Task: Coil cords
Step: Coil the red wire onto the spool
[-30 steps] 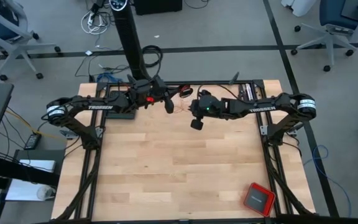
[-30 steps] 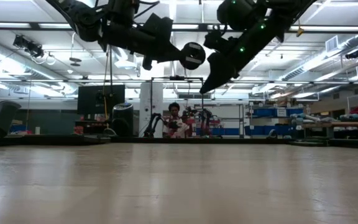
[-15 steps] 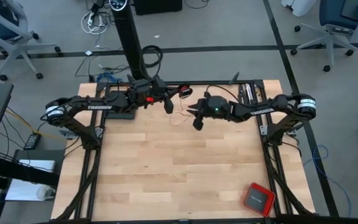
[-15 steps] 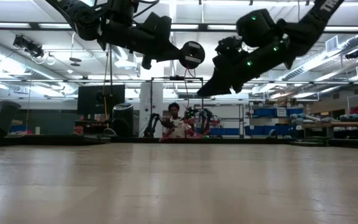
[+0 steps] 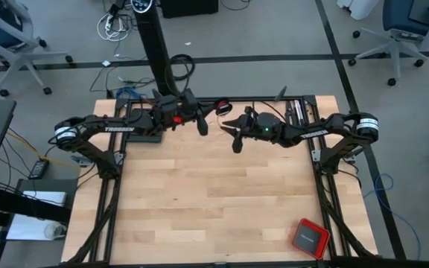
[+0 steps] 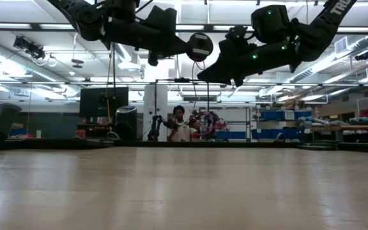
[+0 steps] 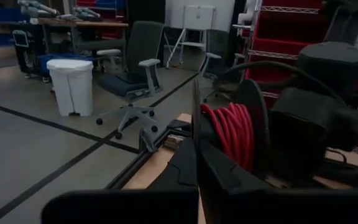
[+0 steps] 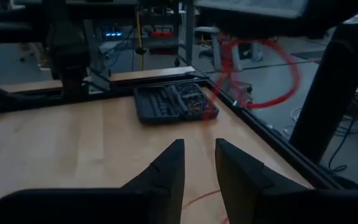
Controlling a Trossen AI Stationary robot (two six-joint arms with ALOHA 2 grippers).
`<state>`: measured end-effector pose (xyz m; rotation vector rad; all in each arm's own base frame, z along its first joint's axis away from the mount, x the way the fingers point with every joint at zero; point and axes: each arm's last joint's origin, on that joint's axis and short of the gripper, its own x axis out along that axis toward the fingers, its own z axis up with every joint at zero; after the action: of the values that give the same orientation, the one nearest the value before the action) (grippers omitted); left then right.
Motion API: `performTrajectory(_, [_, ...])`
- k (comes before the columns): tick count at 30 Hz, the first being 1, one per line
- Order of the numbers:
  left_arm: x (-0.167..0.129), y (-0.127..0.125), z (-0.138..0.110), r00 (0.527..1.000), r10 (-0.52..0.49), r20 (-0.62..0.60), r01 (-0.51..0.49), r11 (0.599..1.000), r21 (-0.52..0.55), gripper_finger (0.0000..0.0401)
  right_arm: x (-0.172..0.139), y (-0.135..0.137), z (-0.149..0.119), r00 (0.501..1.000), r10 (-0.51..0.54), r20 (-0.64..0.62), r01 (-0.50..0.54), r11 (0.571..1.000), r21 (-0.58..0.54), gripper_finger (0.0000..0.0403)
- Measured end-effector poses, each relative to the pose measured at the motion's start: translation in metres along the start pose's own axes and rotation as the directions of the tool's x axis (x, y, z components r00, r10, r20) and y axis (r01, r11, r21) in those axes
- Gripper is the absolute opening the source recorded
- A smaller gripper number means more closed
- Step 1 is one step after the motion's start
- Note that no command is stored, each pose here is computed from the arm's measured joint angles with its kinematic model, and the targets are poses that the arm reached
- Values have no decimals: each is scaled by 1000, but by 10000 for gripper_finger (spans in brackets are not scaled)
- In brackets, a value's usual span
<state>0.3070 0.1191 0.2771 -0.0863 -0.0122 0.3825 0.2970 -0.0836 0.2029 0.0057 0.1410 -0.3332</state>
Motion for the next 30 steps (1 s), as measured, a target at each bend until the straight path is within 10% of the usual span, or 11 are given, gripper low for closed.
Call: performTrajectory(30, [0,-8,5,998,-29,59,30,1000,-5,1,19,-3,-10,998,49,-31,-50,998,-26,89])
